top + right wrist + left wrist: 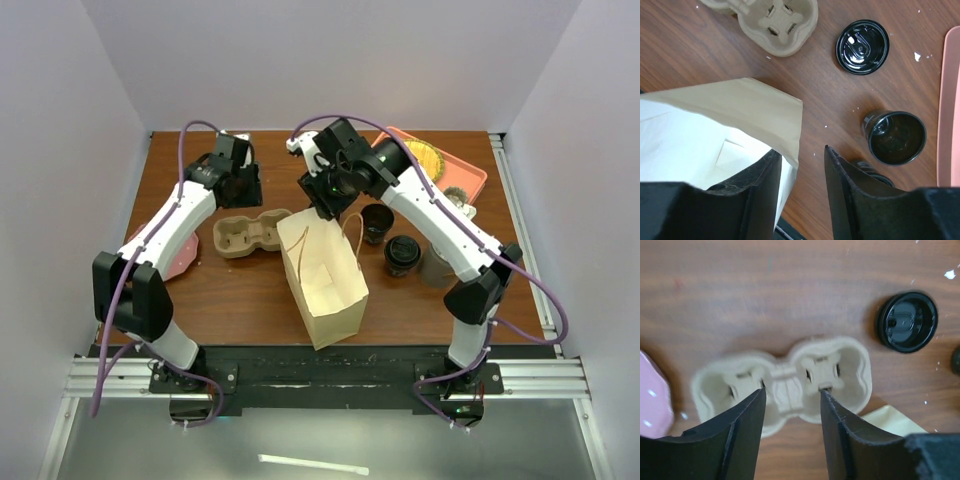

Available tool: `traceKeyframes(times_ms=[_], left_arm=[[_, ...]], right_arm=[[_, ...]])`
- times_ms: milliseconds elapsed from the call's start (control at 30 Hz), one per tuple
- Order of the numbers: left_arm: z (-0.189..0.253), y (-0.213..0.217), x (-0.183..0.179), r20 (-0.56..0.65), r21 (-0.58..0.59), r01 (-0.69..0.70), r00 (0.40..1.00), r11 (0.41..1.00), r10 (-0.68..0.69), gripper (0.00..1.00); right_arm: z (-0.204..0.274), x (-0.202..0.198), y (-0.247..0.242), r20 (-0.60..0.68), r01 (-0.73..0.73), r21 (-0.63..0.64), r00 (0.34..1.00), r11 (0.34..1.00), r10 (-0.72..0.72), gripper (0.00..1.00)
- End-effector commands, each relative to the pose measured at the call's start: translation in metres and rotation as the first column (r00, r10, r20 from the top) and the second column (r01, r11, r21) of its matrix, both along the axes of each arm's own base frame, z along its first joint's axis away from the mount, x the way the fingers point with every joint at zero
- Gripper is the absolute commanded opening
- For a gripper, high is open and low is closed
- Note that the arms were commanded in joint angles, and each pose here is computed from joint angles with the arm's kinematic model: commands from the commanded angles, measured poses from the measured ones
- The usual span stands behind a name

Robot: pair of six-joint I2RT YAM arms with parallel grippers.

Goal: Pack the takeout coffee

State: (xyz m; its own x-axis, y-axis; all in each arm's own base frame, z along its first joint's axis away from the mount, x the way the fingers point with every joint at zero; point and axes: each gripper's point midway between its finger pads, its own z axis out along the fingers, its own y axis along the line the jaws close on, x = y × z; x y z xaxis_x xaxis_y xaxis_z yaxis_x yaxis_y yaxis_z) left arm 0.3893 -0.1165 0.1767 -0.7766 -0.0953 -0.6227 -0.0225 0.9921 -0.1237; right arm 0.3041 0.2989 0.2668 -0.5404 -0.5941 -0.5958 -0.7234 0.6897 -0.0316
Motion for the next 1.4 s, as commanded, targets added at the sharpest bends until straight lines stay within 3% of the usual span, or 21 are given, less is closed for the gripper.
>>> traceKeyframes(times_ms=[0, 200, 367, 500, 700, 1067, 1367], left_arm=[[-0.008, -0.004, -0.024, -0.074, -0.101, -0.163, 0.985, 0.981, 0.156, 0.52], [-0.013, 0.002, -0.026, -0.049, -0.091, -0.204, 0.979, 0.975, 0.200, 0.54], [-0.020, 0.008, -0.026, -0.051, -0.064, -0.243, 0.969, 0.968, 0.240, 0.54], [-0.018, 0.006, -0.028, -0.044, -0.093, -0.247, 0.969, 0.964, 0.244, 0.55], [-0.022, 0.007, -0.034, -0.034, -0.112, -0.254, 0.967, 0.961, 0.252, 0.55], [-0.036, 0.006, -0.024, -0.037, -0.111, -0.283, 0.959, 0.953, 0.280, 0.53], [-0.054, 0.008, -0.009, -0.071, -0.028, -0.273, 0.960, 0.962, 0.270, 0.51]], right_arm=[[0.027, 0.004, 0.007, 0.000, 0.087, 0.083, 0.996, 0.993, -0.087, 0.57], [0.051, 0.000, 0.016, -0.054, 0.186, 0.191, 0.982, 0.964, -0.179, 0.71], [0.058, -0.008, 0.007, -0.092, 0.283, 0.225, 0.959, 0.932, -0.269, 0.76], [0.080, -0.011, -0.011, -0.128, 0.464, 0.284, 0.886, 0.839, -0.446, 0.77], [0.102, -0.042, -0.034, -0.255, 0.603, 0.376, 0.797, 0.703, -0.547, 0.73], [0.088, -0.097, -0.086, -0.306, 0.658, 0.355, 0.753, 0.664, -0.583, 0.73], [0.068, -0.126, -0.113, -0.335, 0.693, 0.330, 0.721, 0.642, -0.606, 0.73]])
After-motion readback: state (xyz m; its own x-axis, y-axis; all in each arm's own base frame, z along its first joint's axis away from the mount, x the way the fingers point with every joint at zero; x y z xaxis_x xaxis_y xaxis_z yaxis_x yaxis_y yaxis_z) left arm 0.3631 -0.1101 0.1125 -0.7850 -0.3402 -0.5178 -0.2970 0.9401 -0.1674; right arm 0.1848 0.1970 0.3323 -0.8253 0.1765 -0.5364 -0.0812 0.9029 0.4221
